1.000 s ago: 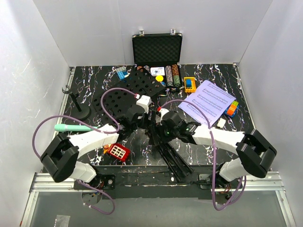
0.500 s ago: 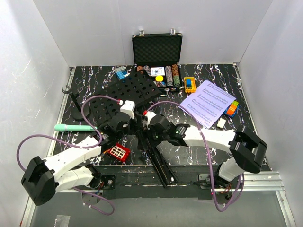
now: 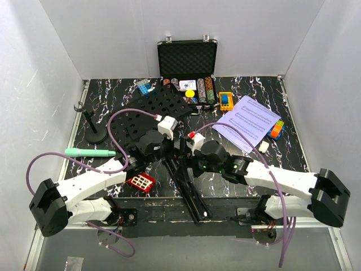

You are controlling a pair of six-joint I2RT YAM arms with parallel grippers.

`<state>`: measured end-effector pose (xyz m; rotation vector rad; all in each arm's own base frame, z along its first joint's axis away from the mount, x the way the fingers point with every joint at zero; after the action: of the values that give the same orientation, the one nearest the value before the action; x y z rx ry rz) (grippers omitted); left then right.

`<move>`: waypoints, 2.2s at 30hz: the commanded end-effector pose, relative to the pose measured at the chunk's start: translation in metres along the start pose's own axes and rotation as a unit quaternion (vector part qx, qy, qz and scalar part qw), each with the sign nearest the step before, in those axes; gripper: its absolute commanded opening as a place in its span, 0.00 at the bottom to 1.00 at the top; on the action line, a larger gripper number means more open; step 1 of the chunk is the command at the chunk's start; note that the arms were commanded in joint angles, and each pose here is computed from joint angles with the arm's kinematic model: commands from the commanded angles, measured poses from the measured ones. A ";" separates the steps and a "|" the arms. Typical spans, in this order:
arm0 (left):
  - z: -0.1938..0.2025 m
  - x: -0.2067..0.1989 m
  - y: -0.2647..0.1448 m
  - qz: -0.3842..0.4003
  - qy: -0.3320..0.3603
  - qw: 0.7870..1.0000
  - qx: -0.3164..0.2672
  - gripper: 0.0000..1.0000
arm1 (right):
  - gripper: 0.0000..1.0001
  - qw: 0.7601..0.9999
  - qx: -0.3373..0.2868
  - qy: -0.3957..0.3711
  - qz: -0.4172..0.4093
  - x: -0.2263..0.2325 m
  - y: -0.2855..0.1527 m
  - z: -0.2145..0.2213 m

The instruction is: Pack up the instrument practice props

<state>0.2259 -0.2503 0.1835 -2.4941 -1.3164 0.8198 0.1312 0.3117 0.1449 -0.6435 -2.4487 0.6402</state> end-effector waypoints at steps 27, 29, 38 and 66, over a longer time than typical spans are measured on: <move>-0.102 0.010 -0.111 -0.058 -0.038 0.984 -0.166 0.98 | 0.98 0.996 0.053 -0.072 0.018 -0.024 0.008 0.039; -0.096 0.015 -0.119 -0.062 -0.045 0.984 -0.163 0.98 | 0.98 0.996 0.057 -0.070 0.028 -0.026 0.015 0.036; -0.087 0.023 -0.138 -0.055 -0.062 0.980 -0.182 0.98 | 0.98 0.997 0.054 -0.046 0.010 -0.013 0.035 0.017; -0.070 0.026 -0.128 -0.056 -0.083 0.982 -0.162 0.98 | 0.55 0.951 0.245 -0.063 0.175 -0.067 0.069 0.098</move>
<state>0.1869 -0.1488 0.2910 -2.6261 -1.7562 0.8523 0.1548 0.3368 0.0505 -0.7756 -2.3339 1.1577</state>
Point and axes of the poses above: each gripper's point midway between its finger pads, its own y axis out along the fingers, its own x axis along the line the jaws close on, z = x × y, the point moved 3 cm from there along -y, back along the fingers, and after that the axes turned 7 degrees about -y, right-handed, at the moved point
